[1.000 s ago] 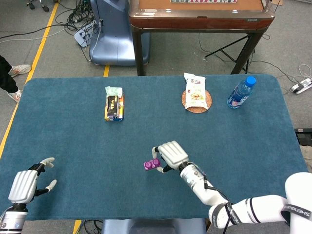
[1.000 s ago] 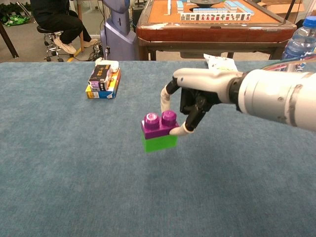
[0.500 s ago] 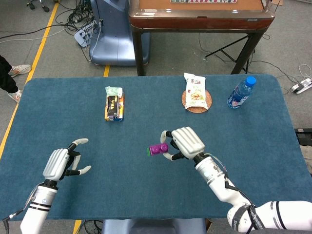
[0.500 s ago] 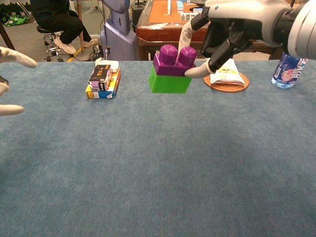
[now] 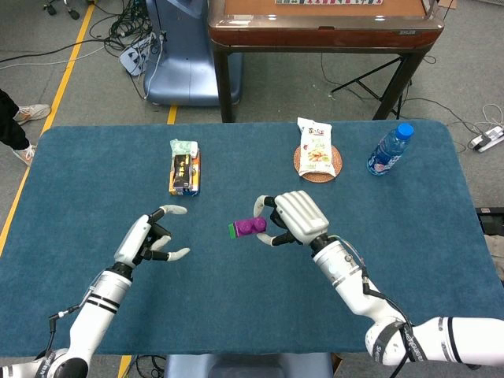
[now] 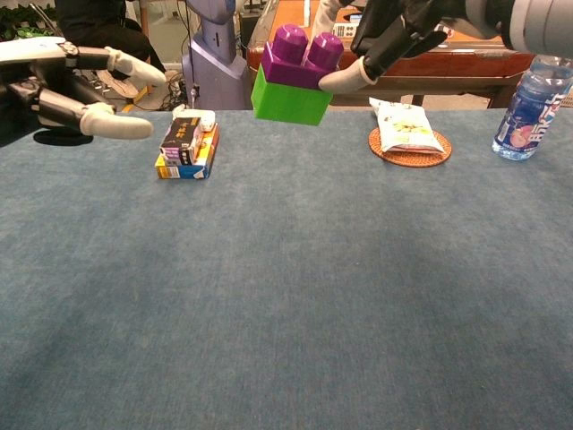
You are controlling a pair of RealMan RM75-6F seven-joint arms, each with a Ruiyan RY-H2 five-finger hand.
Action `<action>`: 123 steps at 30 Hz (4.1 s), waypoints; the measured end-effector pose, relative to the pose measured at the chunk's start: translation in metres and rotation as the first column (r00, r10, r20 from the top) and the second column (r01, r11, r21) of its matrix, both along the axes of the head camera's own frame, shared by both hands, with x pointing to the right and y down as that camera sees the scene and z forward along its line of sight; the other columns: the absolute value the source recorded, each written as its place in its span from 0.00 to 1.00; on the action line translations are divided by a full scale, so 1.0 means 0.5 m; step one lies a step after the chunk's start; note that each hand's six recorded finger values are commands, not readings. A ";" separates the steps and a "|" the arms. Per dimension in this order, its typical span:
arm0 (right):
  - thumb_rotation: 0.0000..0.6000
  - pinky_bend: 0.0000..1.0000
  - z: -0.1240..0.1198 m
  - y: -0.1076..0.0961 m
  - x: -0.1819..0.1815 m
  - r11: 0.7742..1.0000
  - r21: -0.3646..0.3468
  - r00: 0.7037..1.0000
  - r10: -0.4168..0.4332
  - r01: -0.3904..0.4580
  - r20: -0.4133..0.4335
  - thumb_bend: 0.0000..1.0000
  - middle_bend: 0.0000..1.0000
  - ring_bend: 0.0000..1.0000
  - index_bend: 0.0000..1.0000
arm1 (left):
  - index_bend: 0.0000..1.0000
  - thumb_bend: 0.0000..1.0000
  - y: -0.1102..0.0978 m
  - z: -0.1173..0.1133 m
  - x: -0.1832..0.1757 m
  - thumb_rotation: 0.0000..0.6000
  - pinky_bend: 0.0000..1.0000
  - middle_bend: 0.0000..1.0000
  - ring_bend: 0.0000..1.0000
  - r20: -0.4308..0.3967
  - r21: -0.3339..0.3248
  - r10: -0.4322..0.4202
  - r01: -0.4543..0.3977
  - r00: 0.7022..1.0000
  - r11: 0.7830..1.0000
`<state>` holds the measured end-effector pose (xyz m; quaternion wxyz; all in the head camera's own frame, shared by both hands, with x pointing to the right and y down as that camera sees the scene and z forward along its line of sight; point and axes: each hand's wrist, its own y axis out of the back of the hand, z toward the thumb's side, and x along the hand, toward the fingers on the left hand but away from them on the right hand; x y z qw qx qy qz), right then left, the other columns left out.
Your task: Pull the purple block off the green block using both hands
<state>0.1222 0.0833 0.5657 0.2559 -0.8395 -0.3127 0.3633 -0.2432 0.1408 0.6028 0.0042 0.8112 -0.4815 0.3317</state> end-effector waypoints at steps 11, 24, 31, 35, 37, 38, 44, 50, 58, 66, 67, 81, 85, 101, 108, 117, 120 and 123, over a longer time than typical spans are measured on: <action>1.00 1.00 0.021 0.002 -0.032 1.000 -0.002 0.999 -0.002 0.002 0.040 0.41 1.00 1.00 0.61 | 0.36 0.11 0.009 0.007 0.078 1.00 1.00 1.00 1.00 -0.130 -0.116 -0.016 0.000 0.991 0.993; 1.00 1.00 0.043 0.016 -0.086 0.999 -0.025 0.997 -0.040 0.042 0.073 0.41 1.00 1.00 0.61 | 0.42 0.11 -0.002 0.008 0.098 1.00 1.00 1.00 1.00 -0.086 -0.022 -0.042 0.041 0.995 0.999; 1.00 1.00 0.042 0.017 -0.095 0.999 -0.026 0.995 -0.037 0.040 0.096 0.41 1.00 1.00 0.61 | 0.49 0.11 0.002 0.016 0.104 1.00 1.00 1.00 1.00 -0.061 -0.010 -0.047 0.046 0.997 0.999; 1.00 1.00 0.040 0.017 -0.096 0.999 -0.023 0.994 -0.033 0.036 0.108 0.41 1.00 1.00 0.61 | 0.52 0.11 0.005 0.020 0.102 1.00 1.00 1.00 1.00 -0.058 -0.016 -0.048 0.047 0.997 0.999; 1.00 1.00 0.039 0.017 -0.096 0.999 -0.022 0.993 -0.032 0.035 0.112 0.41 1.00 1.00 0.61 | 0.53 0.11 0.005 0.021 0.102 1.00 1.00 1.00 1.00 -0.061 -0.018 -0.054 0.053 0.997 0.998; 1.00 1.00 0.038 0.017 -0.096 0.999 -0.022 0.993 -0.032 0.035 0.114 0.41 1.00 1.00 0.61 | 0.54 0.11 0.005 0.022 0.102 1.00 1.00 1.00 1.00 -0.063 -0.020 -0.057 0.056 0.996 0.998; 1.00 1.00 0.040 0.021 -0.096 0.999 -0.025 0.992 -0.033 0.036 0.121 0.41 1.00 1.00 0.62 | 0.66 0.11 0.008 0.023 0.102 1.00 1.00 1.00 1.00 -0.072 -0.015 -0.071 0.070 0.995 0.997; 1.00 1.00 0.045 0.024 -0.096 0.999 -0.032 0.992 -0.033 0.037 0.125 0.41 1.00 1.00 0.62 | 0.77 0.11 0.010 0.022 0.106 1.00 1.00 1.00 1.00 -0.087 0.029 -0.107 0.109 0.991 0.994; 1.00 1.00 0.049 0.025 -0.096 0.999 -0.044 0.989 -0.022 0.029 0.146 0.41 1.00 1.00 0.62 | 0.89 0.11 0.013 0.025 0.105 1.00 1.00 1.00 1.00 -0.067 0.066 -0.133 0.137 0.989 0.988; 1.00 1.00 0.043 0.023 -0.091 0.999 -0.049 0.983 -0.010 0.019 0.181 0.41 1.00 1.00 0.62 | 0.90 0.11 0.020 0.033 0.103 1.00 1.00 1.00 1.00 -0.053 0.056 -0.137 0.140 0.989 0.989; 1.00 1.00 0.043 0.023 -0.090 0.999 -0.049 0.983 -0.009 0.018 0.183 0.41 1.00 1.00 0.62 | 0.90 0.11 0.020 0.034 0.103 1.00 1.00 1.00 1.00 -0.054 0.056 -0.138 0.141 0.989 0.988; 1.00 1.00 0.049 0.021 -0.049 0.999 -0.032 0.988 0.012 -0.007 0.157 0.41 1.00 1.00 0.62 | 0.90 0.11 0.040 0.055 0.091 1.00 1.00 1.00 1.00 -0.001 0.044 -0.107 0.107 0.994 0.993; 1.00 1.00 0.067 0.019 -0.018 1.000 -0.004 0.995 0.028 -0.027 0.099 0.41 1.00 1.00 0.62 | 0.90 0.11 0.054 0.070 0.085 1.00 1.00 1.00 1.00 0.053 0.037 -0.060 0.058 0.997 0.998; 1.00 1.00 0.200 0.048 0.078 0.998 0.055 0.979 0.030 -0.019 -0.204 0.29 1.00 1.00 0.58 | 0.78 0.11 0.098 0.125 0.120 1.00 1.00 1.00 1.00 0.267 0.055 0.188 -0.209 0.945 0.976; 1.00 1.00 0.250 0.066 0.086 0.999 0.039 0.966 0.015 -0.006 -0.256 0.04 1.00 1.00 0.39 | 0.63 0.11 0.108 0.144 0.138 1.00 1.00 1.00 1.00 0.320 0.048 0.246 -0.275 0.915 0.960; 1.00 1.00 0.259 0.078 0.090 0.999 0.043 0.968 0.009 0.002 -0.251 0.00 0.95 0.98 0.13 | 0.29 0.10 0.108 0.149 0.131 1.00 1.00 1.00 1.00 0.349 0.064 0.249 -0.289 0.903 0.955; 1.00 1.00 0.246 0.077 0.100 0.998 0.070 0.969 0.016 0.001 -0.247 0.00 0.87 0.93 0.13 | 0.25 0.09 0.107 0.142 0.118 1.00 1.00 1.00 1.00 0.354 0.076 0.237 -0.280 0.905 0.957; 1.00 0.97 0.228 0.078 0.119 0.994 0.106 0.968 0.026 0.001 -0.250 0.00 0.78 0.86 0.13 | 0.24 0.10 0.105 0.131 0.097 1.00 1.00 0.96 0.95 0.368 0.095 0.220 -0.272 0.903 0.958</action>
